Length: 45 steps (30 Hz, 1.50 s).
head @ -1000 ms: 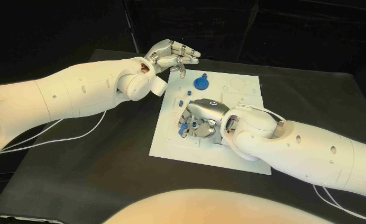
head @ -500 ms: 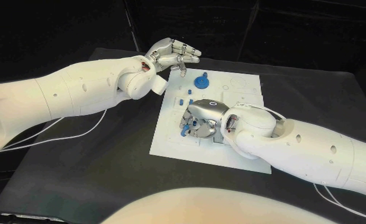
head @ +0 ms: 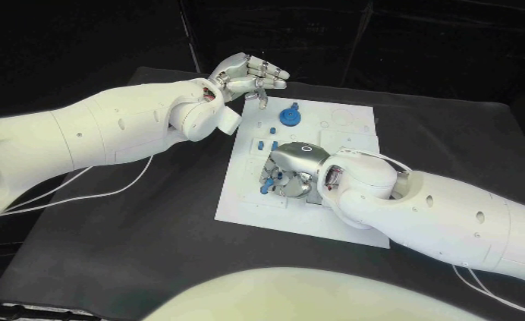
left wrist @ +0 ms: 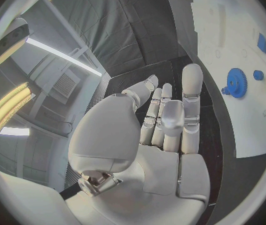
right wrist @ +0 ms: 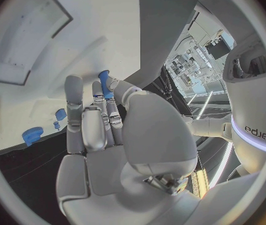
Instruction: Assemble the parts on the task board
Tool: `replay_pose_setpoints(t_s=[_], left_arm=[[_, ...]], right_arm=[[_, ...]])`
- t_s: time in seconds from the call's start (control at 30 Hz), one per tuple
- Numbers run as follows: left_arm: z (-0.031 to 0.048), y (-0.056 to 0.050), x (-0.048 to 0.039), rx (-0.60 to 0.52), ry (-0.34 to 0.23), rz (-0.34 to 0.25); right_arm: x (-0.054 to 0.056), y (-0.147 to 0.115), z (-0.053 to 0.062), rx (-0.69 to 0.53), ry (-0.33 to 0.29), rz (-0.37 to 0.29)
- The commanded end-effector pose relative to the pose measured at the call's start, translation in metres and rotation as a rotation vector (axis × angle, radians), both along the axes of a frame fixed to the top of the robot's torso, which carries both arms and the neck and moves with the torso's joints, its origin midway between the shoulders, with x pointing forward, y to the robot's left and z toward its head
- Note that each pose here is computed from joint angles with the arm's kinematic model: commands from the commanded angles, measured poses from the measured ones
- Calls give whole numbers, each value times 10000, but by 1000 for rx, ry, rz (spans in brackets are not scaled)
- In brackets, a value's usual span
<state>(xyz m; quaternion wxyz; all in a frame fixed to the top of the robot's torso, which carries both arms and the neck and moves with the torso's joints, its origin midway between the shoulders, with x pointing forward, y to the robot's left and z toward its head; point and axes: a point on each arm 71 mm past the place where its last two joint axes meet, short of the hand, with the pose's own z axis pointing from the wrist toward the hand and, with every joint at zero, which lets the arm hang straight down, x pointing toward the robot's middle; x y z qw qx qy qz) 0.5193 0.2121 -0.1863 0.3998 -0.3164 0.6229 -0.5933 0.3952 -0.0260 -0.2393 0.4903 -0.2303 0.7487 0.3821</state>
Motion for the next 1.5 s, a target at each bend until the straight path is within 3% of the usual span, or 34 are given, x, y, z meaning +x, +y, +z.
replay_pose_setpoints(t_s=[0.03,0.53,1.17,1.37,1.5], left_arm=[[12,-6,-1,-8,1,-10],[13,-10,-6,-7,4,-12],[20,1,-6,-8,-3,-5],[19,8,-5,-8,-3,-4],[19,17,-5,-7,-3,-3]], right_arm=[[7,-2,6,-21,-37,-10],[-44,111,-7,-46,-20,44],[-46,86,79,70,-76,26],[-112,-36,162,164,-80,16],[-144,-293,249,229,-71,-39]])
